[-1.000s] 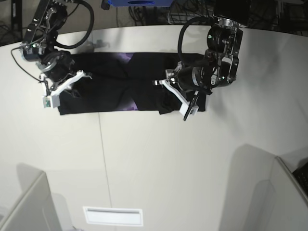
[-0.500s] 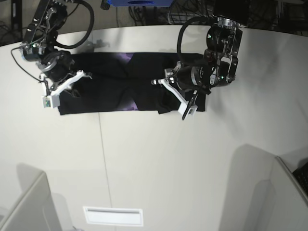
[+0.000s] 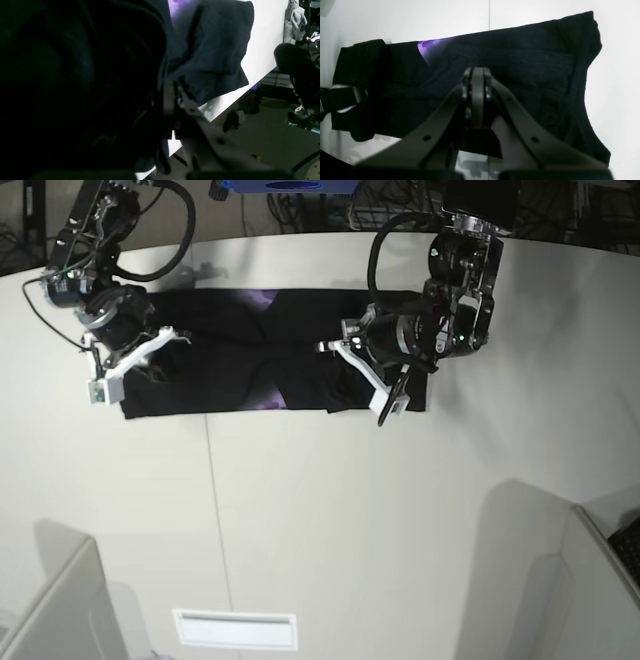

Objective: Fold the T-shirt properly
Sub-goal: 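Lay the folded end onto the strip middle with the left gripper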

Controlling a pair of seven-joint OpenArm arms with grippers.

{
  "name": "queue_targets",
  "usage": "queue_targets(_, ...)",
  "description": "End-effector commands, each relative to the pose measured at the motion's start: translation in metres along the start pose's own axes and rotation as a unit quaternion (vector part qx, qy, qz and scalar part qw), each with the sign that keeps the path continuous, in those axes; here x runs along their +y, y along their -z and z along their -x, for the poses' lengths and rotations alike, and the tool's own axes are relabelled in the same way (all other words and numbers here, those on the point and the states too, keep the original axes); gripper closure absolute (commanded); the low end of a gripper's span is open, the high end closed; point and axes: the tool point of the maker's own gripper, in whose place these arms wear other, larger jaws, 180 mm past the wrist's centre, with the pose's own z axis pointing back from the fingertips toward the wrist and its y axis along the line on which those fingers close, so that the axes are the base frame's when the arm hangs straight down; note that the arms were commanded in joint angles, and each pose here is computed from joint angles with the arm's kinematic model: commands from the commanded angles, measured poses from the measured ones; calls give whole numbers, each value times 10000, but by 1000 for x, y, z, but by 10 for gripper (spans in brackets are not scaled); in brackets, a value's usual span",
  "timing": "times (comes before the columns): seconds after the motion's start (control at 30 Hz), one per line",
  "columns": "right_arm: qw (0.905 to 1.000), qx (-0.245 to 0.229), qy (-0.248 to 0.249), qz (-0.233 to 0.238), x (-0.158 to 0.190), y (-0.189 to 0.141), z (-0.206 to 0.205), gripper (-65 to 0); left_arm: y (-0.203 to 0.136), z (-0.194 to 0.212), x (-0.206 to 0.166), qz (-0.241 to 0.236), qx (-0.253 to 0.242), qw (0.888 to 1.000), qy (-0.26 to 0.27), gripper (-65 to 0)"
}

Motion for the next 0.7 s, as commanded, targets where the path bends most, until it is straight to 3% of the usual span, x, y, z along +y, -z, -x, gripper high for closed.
queue_targets(0.0,9998,-204,-42,-47,2,-3,-11,0,-2,-6,-9,155,-85,9998,70,0)
queue_targets(0.6,9998,-204,-42,-47,2,-3,-11,0,5,-2,2,61,60,9999,-93,0)
queue_targets(0.67,9998,-204,-42,-47,2,-3,-11,0,5,-2,2,62,55,9999,-88,-36)
